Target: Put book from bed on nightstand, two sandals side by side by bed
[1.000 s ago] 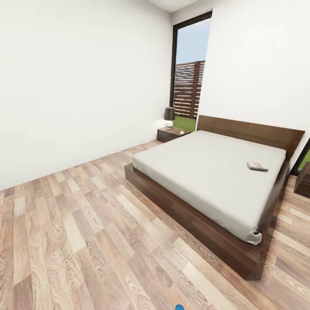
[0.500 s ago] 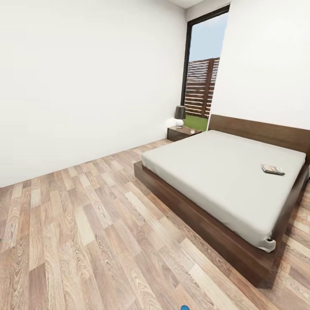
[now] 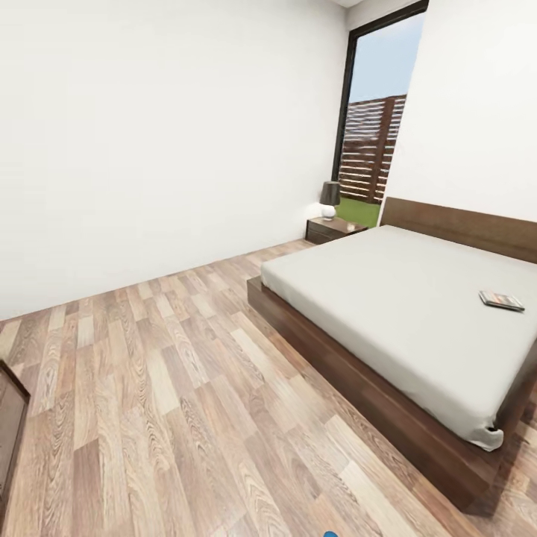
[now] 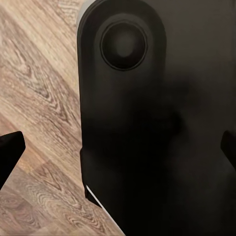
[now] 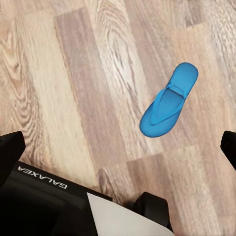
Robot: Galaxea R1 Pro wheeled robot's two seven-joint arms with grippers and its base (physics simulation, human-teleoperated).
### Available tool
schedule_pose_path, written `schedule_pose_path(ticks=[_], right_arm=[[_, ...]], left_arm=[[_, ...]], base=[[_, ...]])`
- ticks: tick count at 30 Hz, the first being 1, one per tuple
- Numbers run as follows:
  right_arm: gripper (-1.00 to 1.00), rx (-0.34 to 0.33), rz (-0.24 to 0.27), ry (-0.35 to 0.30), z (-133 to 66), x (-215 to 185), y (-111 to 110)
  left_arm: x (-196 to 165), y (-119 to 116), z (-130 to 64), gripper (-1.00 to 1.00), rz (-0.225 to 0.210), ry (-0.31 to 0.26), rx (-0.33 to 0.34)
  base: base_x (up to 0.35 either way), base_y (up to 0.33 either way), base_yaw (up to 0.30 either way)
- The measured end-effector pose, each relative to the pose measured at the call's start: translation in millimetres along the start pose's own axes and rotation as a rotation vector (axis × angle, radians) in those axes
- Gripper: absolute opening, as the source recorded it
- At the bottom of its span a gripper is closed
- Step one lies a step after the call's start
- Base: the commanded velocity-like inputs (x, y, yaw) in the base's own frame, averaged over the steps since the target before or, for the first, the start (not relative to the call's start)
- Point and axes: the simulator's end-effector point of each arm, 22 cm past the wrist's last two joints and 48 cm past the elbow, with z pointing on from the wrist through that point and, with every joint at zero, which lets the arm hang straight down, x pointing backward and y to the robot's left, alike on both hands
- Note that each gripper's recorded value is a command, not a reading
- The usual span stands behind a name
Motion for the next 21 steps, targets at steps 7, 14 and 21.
schedule_pose_path(ticks=[7, 14, 21], right_arm=[[1.0, 0.0, -0.001, 0.0, 0.0, 0.2, 0.1], [1.0, 0.0, -0.001, 0.001, 0.1, 0.3, 0.1], [1.0, 0.001, 0.0, -0.002, 0.1, -0.6, -0.3]], left_arm=[[0.3, 0.8, 0.0, 1.0, -0.001, 0.0, -0.001], [0.3, 0.6, 0.0, 1.0, -0.001, 0.0, 0.0], [0.3, 1.1, 0.0, 1.0, -0.001, 0.001, -0.001]], base=[[0.07, -0.022, 0.021], [0.058, -0.036, 0.006], [0.018, -0.011, 0.002]])
